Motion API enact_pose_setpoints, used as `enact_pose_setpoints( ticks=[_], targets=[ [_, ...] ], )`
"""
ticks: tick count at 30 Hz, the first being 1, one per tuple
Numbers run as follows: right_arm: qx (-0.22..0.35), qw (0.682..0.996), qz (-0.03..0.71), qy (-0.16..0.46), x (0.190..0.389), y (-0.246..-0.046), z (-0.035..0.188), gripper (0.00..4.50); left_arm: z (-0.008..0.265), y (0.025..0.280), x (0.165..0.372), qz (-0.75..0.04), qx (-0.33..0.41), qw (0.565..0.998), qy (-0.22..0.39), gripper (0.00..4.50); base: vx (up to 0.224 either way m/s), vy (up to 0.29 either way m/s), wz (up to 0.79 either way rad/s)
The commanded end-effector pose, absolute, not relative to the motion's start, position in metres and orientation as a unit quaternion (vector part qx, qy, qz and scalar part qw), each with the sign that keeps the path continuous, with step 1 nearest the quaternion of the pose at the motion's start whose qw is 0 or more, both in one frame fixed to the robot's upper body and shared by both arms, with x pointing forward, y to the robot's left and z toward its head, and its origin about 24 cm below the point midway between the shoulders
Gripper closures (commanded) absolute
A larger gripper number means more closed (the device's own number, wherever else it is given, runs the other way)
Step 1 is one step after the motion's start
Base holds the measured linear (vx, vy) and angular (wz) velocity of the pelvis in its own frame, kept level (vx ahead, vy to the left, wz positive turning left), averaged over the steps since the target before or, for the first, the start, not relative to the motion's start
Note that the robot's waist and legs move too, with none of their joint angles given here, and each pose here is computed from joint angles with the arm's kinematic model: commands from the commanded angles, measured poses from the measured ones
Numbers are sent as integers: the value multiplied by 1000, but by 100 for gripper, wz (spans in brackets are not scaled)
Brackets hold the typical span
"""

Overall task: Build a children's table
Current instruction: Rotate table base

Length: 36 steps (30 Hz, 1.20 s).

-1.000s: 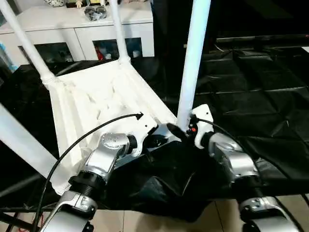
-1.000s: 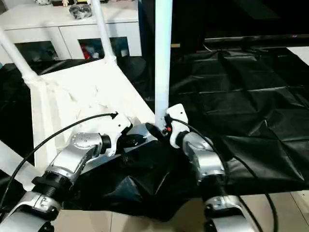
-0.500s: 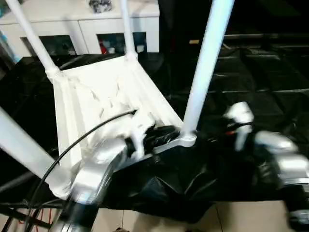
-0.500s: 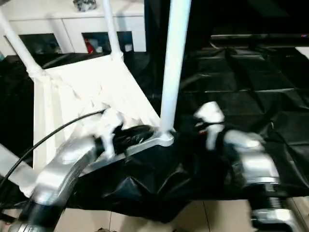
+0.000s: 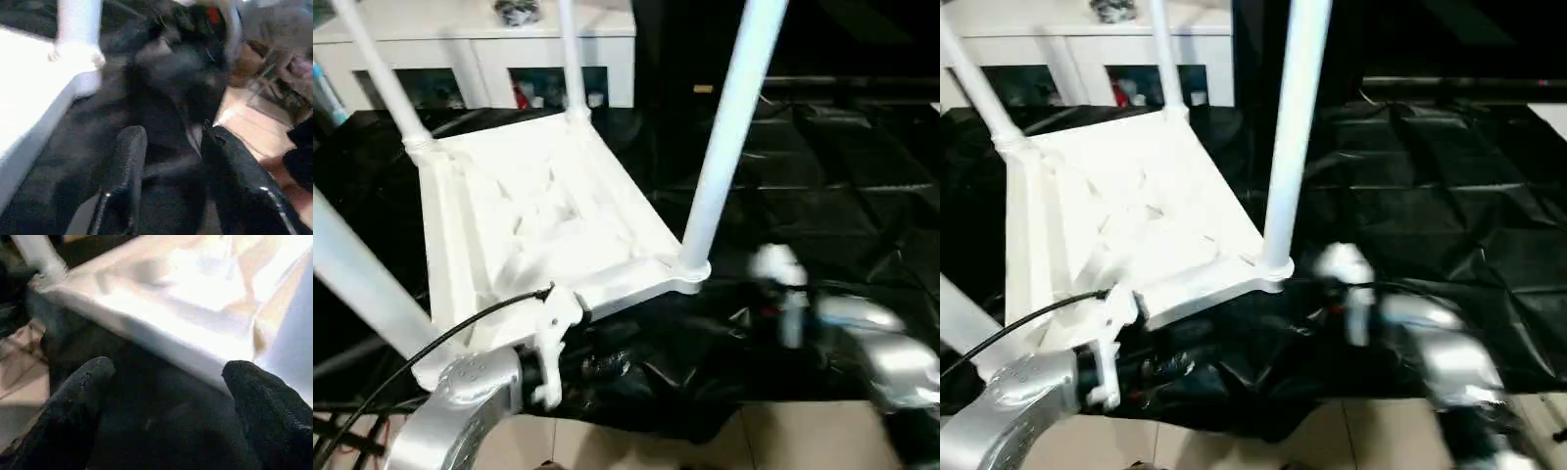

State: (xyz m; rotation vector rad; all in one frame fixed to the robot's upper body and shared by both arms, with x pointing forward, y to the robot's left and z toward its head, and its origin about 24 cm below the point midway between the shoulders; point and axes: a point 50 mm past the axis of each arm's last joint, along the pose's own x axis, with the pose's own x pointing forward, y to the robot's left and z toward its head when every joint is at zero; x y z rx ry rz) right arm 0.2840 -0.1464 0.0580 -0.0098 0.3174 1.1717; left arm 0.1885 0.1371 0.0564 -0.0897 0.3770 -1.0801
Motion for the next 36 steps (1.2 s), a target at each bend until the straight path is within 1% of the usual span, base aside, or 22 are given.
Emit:
enact_pose_setpoints(
  ticks=[1,5,6,7,8,10,11,12,13,14,16,19,20,22,24,25,26,27,29,30,32,36],
  targets=[
    [-13,838,525,147,295,-143,58,46,59,150,183,-503,-29,844,186,199,0,0,0],
    [-19,863,485,140,310,-137,58,46,59,162,176,-493,-28,846,203,165,0,0,0],
    [-24,880,453,141,320,-136,57,46,60,168,172,-487,-24,848,207,155,0,0,0],
    [-25,887,438,142,325,-136,56,46,60,171,171,-485,-22,849,208,148,0,0,0],
    [-29,906,395,146,338,-137,55,46,62,178,167,-479,-13,852,210,143,0,0,0],
    [-39,929,332,158,351,-140,52,46,62,185,162,-477,-9,853,212,113,0,0,0],
    [-39,929,332,158,351,-140,52,46,62,185,162,-477,-9,853,212,106,0,0,0],
    [-50,947,270,168,361,-145,50,46,62,192,157,-478,0,851,215,99,0,0,0],
    [-54,954,241,170,365,-147,49,46,62,195,154,-481,5,849,219,99,0,0,0],
    [-54,954,241,170,365,-147,49,46,62,195,154,-481,5,849,219,83,0,0,0],
    [-56,963,203,167,371,-149,50,46,62,199,150,-483,14,846,224,83,0,0,0],
    [-45,972,170,158,377,-150,53,46,64,202,149,-480,28,848,221,55,0,0,0],
    [-46,973,163,155,378,-151,54,46,65,203,150,-474,31,853,216,45,0,0,0],
    [-43,976,161,142,380,-152,57,46,71,212,163,-443,34,879,172,28,0,0,0],
    [-35,975,178,132,380,-153,59,46,77,219,178,-425,35,896,124,8,0,0,0],
    [-34,974,182,130,379,-153,59,46,78,219,181,-424,33,898,114,2,0,0,0],
    [-39,970,203,128,375,-155,57,46,85,217,189,-422,4,904,66,2,0,0,0],
    [-39,970,203,128,375,-155,57,46,85,217,189,-422,4,904,66,2,0,0,0],
    [-42,967,214,131,372,-157,53,46,92,215,192,-426,-22,904,34,2,0,0,0],
    [-42,967,214,132,371,-157,52,46,93,214,192,-427,-25,903,30,2,0,0,0],
    [-51,964,214,150,365,-163,44,46,102,203,198,-447,-45,893,-4,2,0,0,0],
    [-53,961,220,160,362,-163,38,46,105,195,203,-460,-50,886,-16,2,0,0,0]
  ],
)
